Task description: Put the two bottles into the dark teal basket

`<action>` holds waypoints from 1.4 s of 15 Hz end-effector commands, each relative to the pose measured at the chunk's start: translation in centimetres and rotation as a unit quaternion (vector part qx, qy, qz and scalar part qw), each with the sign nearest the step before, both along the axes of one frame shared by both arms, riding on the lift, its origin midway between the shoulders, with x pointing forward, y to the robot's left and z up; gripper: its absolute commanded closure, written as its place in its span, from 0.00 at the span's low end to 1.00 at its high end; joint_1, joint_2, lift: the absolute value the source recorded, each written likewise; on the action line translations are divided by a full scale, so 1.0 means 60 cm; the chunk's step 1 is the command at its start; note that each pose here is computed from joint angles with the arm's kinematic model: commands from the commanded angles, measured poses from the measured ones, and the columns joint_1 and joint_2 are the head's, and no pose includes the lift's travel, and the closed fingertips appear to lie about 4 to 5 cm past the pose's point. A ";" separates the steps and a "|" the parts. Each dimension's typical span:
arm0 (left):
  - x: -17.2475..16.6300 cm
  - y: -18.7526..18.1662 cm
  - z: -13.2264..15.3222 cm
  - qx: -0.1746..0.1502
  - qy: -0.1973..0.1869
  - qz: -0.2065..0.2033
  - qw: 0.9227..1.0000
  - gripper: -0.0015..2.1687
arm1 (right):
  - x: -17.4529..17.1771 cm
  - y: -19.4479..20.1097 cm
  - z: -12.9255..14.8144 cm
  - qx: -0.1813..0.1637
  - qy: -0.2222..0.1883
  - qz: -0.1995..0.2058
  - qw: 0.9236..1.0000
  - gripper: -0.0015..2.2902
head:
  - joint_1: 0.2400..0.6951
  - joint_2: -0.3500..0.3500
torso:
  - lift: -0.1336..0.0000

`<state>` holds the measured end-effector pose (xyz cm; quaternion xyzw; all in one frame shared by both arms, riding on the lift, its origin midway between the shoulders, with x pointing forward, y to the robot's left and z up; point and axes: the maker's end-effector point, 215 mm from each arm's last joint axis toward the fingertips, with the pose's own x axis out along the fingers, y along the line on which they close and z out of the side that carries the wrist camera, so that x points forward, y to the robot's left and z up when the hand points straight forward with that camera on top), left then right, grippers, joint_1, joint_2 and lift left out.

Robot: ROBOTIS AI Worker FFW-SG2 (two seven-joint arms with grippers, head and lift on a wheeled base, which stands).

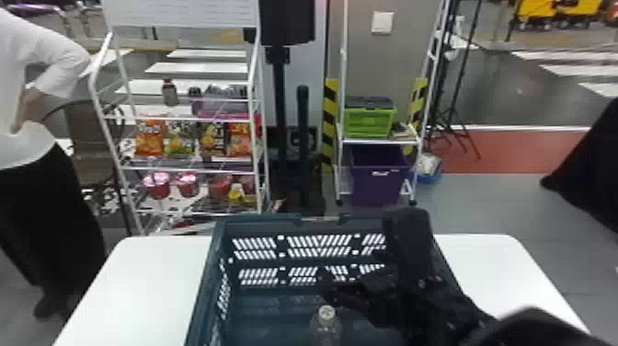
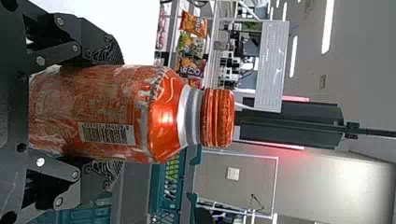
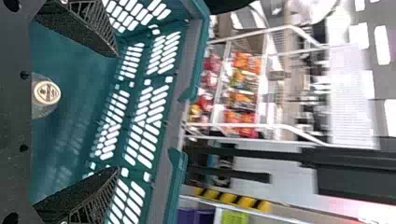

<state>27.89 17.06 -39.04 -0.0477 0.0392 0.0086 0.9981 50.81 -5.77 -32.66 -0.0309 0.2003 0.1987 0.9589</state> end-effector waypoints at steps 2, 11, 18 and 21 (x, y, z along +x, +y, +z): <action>0.002 -0.001 0.008 -0.001 -0.003 -0.001 1.000 0.99 | -0.058 -0.060 0.037 0.030 -0.089 -0.015 0.995 0.01 | 0.57 0.50 | 1.00; 0.000 -0.010 0.016 0.004 -0.001 -0.005 1.000 0.99 | -0.257 -0.191 0.040 0.062 -0.182 -0.067 0.979 0.01 | 0.57 0.50 | 1.00; 0.004 0.007 0.082 0.006 -0.027 0.004 1.000 0.99 | -0.347 -0.228 -0.006 0.071 -0.189 -0.087 0.975 0.01 | 0.57 0.50 | 1.00; 0.022 0.028 0.135 0.028 -0.037 0.012 0.999 0.99 | -0.359 -0.242 -0.009 0.074 -0.198 -0.095 0.973 0.01 | 0.57 0.50 | 1.00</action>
